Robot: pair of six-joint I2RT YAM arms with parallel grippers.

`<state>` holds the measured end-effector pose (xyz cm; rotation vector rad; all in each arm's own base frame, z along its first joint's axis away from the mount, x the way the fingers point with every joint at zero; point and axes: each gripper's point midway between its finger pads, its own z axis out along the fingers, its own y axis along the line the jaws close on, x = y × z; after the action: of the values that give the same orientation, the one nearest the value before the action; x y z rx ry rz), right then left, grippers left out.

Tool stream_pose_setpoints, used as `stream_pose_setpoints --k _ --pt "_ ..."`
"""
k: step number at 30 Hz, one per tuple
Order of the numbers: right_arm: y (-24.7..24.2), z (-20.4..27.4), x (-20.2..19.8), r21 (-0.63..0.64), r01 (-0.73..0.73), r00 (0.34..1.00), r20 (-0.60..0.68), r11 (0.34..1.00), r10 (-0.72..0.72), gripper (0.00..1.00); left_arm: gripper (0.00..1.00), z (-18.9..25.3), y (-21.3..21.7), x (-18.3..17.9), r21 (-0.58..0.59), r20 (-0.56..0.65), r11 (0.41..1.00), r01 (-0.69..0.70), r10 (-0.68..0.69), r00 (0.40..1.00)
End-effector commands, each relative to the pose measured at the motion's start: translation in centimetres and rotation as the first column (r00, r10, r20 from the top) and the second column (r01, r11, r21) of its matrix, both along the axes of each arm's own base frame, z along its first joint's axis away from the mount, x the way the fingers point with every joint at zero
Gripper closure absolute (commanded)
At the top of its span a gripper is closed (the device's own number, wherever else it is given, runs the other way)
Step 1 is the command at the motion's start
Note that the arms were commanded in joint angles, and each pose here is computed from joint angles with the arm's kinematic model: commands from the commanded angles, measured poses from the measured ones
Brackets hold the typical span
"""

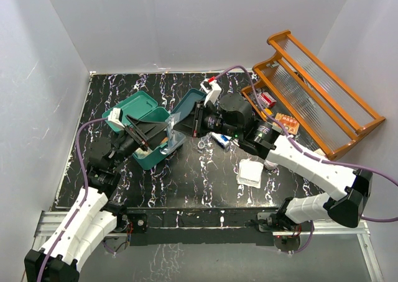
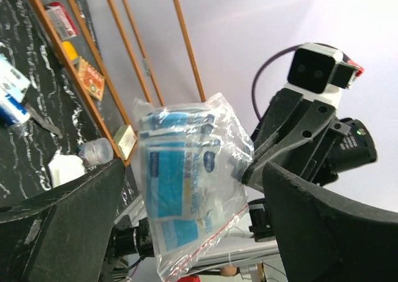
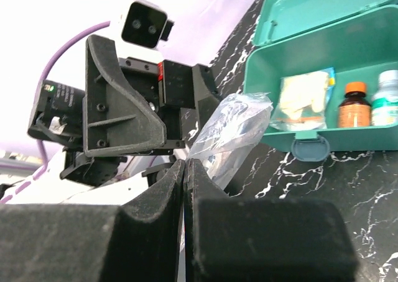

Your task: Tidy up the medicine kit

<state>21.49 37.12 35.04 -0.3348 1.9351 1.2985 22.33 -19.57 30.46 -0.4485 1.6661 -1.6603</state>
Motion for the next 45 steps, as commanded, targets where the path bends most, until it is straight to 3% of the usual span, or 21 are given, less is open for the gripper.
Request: stream_pose_setpoints --k 1,9,20,31,37,45 --pt "0.9 5.5 -1.7 0.150 -0.114 0.991 0.083 0.982 0.103 1.00 0.12 4.0 -0.5 -1.7 -0.071 0.144 0.994 0.081 -0.071 0.987" --pt "0.3 7.7 -2.9 0.232 -0.160 0.981 0.147 0.959 0.128 1.00 0.18 6.7 -0.8 -2.6 -0.095 0.208 0.985 0.141 -0.119 0.971" --pt "-1.3 6.3 -1.1 0.209 -0.017 0.992 0.129 0.978 -0.010 1.00 0.48 7.3 -0.3 -2.7 -0.088 0.236 0.991 0.098 -0.075 0.969" --pt "-2.7 5.1 -0.1 0.174 0.082 0.988 0.119 0.981 -0.103 1.00 0.71 6.7 0.0 -1.9 -0.040 0.223 0.998 0.042 -0.032 0.974" --pt "-2.9 3.8 0.1 0.133 0.095 0.986 0.121 0.987 -0.111 1.00 0.84 6.3 0.1 -1.4 0.004 0.225 1.000 0.010 -0.011 0.974" --pt "-4.8 -1.1 1.6 -0.032 0.215 0.973 0.091 0.976 -0.211 0.99 0.91 6.1 0.7 -0.8 0.076 0.248 0.996 -0.055 0.034 0.968"
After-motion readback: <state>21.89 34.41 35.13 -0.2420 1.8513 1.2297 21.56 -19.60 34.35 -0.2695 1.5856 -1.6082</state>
